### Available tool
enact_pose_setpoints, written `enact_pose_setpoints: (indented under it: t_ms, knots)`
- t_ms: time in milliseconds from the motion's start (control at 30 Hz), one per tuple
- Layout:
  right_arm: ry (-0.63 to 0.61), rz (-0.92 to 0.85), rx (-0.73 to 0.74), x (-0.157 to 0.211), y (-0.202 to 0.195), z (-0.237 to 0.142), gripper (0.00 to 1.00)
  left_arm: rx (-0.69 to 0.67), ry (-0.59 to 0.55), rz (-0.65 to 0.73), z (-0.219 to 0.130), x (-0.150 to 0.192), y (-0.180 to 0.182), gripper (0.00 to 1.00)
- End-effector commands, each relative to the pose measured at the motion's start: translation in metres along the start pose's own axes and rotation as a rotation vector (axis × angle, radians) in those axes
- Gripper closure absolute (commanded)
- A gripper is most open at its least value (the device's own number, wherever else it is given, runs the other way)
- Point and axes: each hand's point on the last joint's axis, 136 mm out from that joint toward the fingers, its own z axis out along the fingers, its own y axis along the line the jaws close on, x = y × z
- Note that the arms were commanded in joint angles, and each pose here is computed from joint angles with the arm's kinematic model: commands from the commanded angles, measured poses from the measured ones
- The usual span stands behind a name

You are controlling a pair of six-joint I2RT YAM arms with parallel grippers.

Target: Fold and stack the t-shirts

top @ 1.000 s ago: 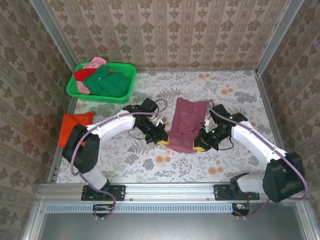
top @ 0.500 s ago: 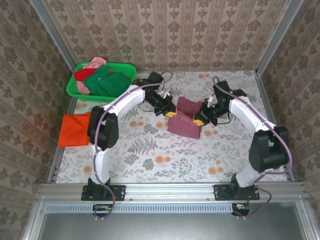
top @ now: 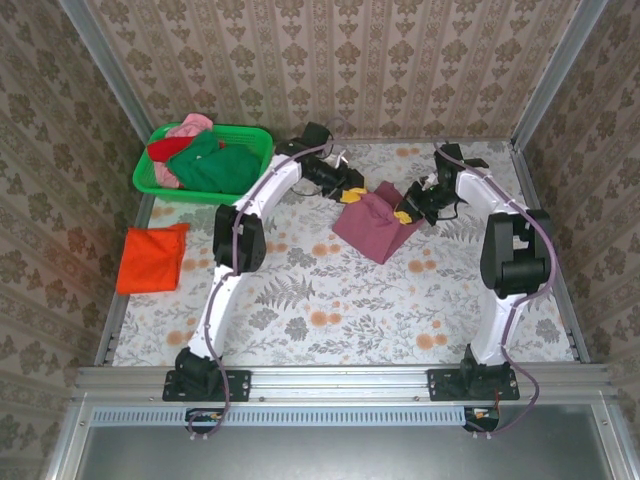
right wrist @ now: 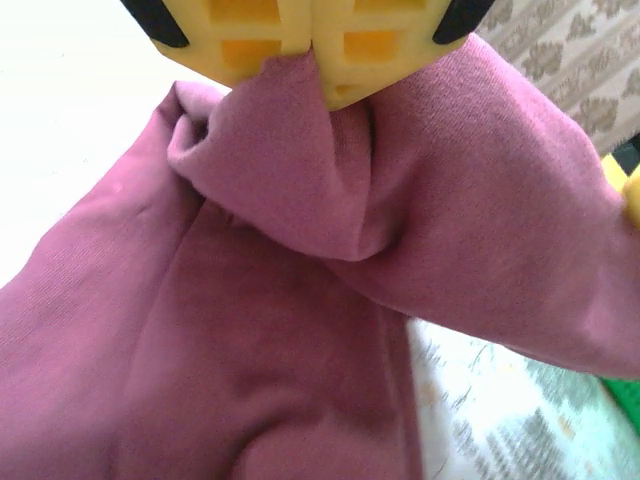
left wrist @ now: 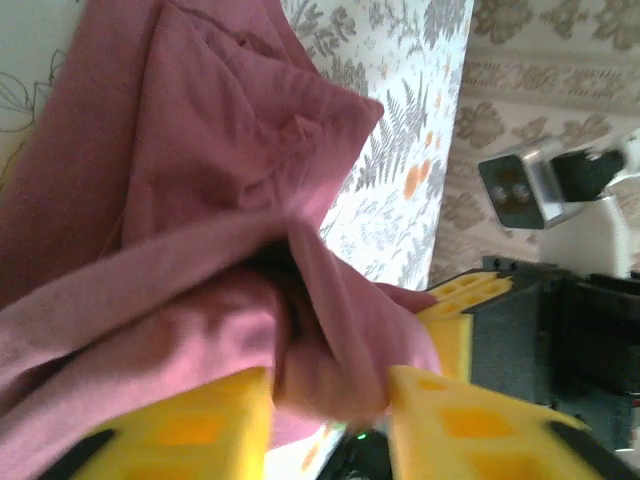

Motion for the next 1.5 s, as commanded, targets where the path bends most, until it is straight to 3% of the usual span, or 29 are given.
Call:
enact_pose_setpoints:
  t_ms: [0,100,133,267,333,533,733,833,1000,1067,1167,1267,1467]
  knots:
    - [-0.042,0.068,0.052,-0.014,-0.01,0.0,0.99,0.102,0.027,-0.005,0.0,-0.003,-0.02,0.41]
    - [-0.071,0.118,0.089,-0.015,-0.025,0.001,0.97,0.087,0.008,0.021,-0.006,-0.003,-0.022,0.06]
    - [-0.08,0.14,0.102,-0.016,-0.03,0.0,0.91,0.071,-0.012,0.035,-0.012,-0.004,-0.022,0.0]
    - [-0.156,0.156,0.156,-0.022,-0.043,-0.011,0.47,0.01,-0.104,0.08,-0.036,-0.008,-0.016,0.0]
    - [-0.231,0.104,0.2,-0.033,-0.043,-0.025,0.34,-0.022,-0.12,0.091,-0.043,-0.004,-0.009,0.0]
    - [-0.365,-0.257,0.257,-0.065,-0.014,-0.046,0.22,-0.146,-0.078,0.101,-0.046,0.024,0.022,0.0]
    - [-0.32,-0.756,0.249,-0.065,0.029,-0.014,0.18,-0.181,-0.08,0.078,-0.041,0.04,0.04,0.0]
    - [-0.29,-0.878,0.297,-0.071,0.028,0.004,0.18,-0.183,-0.082,0.061,-0.04,0.046,0.045,0.0]
    - [-0.235,-0.864,0.392,-0.092,0.006,0.017,0.27,-0.197,-0.074,0.052,-0.039,0.056,0.051,0.0]
    - [-0.181,-0.838,0.409,-0.093,-0.004,0.027,0.39,-0.205,-0.073,0.049,-0.039,0.06,0.054,0.0]
    - [-0.134,-0.828,0.392,-0.089,-0.008,0.036,0.72,-0.213,-0.075,0.043,-0.04,0.065,0.057,0.0]
    - [-0.147,-0.87,0.33,-0.08,0.005,0.032,0.94,-0.221,-0.08,0.038,-0.041,0.068,0.059,0.0]
    - [-0.109,-0.879,0.311,-0.062,0.003,0.025,1.0,-0.231,-0.095,0.047,-0.044,0.069,0.059,0.0]
